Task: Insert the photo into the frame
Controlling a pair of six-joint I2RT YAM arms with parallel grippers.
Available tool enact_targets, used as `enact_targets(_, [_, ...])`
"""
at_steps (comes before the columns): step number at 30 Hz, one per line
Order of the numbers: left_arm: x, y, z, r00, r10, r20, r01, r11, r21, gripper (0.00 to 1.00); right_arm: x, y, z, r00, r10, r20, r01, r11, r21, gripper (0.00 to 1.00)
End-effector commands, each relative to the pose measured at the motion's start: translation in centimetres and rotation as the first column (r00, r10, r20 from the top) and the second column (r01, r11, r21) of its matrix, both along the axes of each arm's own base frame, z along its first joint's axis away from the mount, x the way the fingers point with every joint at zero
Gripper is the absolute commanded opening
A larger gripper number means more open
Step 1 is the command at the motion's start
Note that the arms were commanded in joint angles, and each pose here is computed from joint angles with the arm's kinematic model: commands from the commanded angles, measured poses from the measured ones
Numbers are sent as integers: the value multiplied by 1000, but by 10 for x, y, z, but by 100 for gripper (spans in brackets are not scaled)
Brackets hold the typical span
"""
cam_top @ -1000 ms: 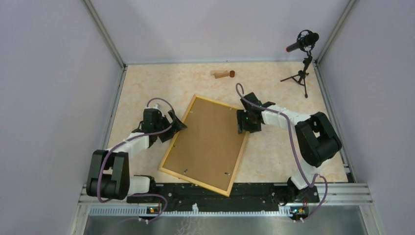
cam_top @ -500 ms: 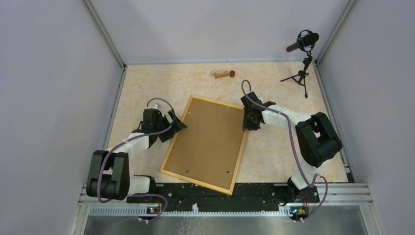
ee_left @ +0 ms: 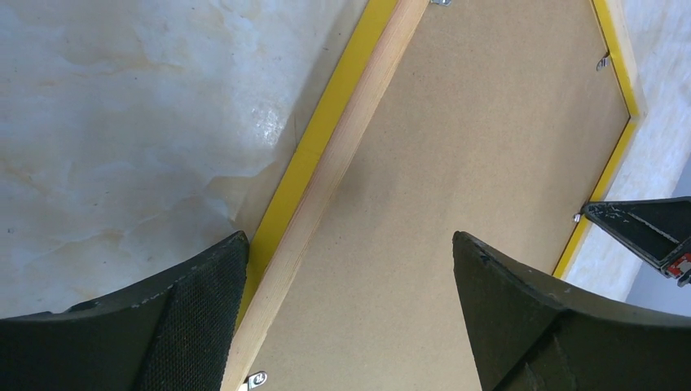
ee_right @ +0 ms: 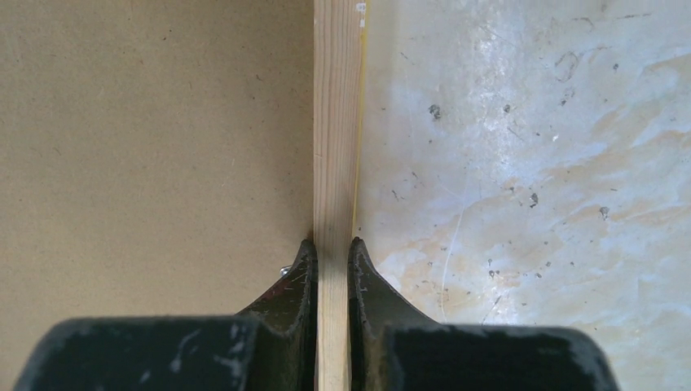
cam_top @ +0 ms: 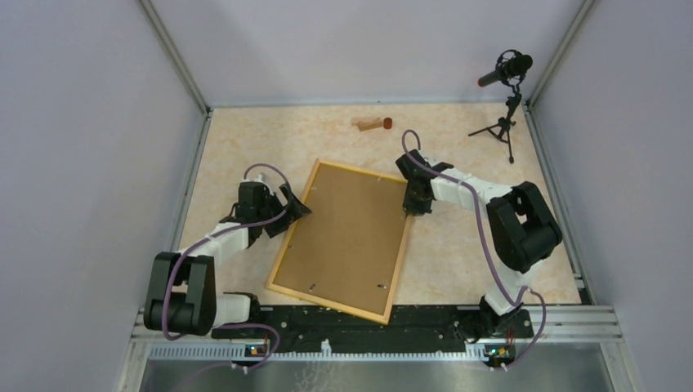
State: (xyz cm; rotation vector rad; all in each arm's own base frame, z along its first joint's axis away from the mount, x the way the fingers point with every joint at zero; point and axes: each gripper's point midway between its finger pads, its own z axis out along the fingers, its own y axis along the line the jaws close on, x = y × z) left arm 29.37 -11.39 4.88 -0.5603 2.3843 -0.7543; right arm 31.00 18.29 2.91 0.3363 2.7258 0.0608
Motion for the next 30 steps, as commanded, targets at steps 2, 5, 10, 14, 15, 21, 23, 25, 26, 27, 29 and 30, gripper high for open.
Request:
enact_targets(2, [-30, -19, -9, 993, -67, -93, 57, 993, -99, 96, 8, 66, -4, 984, 173, 42, -178, 949, 259, 7])
enact_targets(5, [-37, -23, -9, 992, -65, -106, 50, 990, -135, 96, 26, 82, 13, 961, 233, 147, -272, 896, 352, 9])
enact_targets(10, [-45, -20, -14, 991, -13, -132, -7, 988, -153, 95, 76, 101, 21, 887, 374, 270, -453, 819, 351, 10])
enact_targets(14, [-47, -15, -21, 986, 32, -163, -56, 988, -145, 94, 89, 95, 20, 853, 470, 225, -518, 815, 262, 44])
enact_targets(15, [-47, -14, -21, 986, 38, -164, -62, 988, -143, 94, 88, 91, 24, 852, 477, 216, -520, 821, 237, 54])
enact_targets(21, [-43, -11, -19, 988, 42, -149, -61, 990, -130, 94, 30, 41, 40, 884, 462, 67, -467, 874, 137, 83])
enact_targets(23, [-42, -10, -19, 988, 43, -147, -62, 990, -125, 94, -3, 23, 32, 911, 411, -15, -407, 906, 115, 84])
enact_targets(25, [-41, -10, -18, 988, 44, -145, -63, 990, -127, 94, -35, 8, 25, 937, 341, -77, -335, 939, 81, 83])
enact_targets(26, [-40, -11, -18, 988, 44, -147, -64, 989, -131, 94, -48, 9, 24, 940, 329, -85, -322, 943, 87, 82])
enact_targets(27, [-41, -11, -18, 988, 43, -149, -63, 989, -136, 94, -61, 8, 21, 945, 312, -97, -303, 948, 96, 80])
enact_targets(29, [-41, -13, -17, 988, 38, -150, -60, 988, -144, 94, -83, 5, 14, 959, 257, -118, -244, 963, 115, 74])
enact_targets(30, [-40, -13, -17, 988, 37, -150, -59, 987, -147, 94, -88, 6, 14, 967, 228, -109, -214, 968, 133, 71])
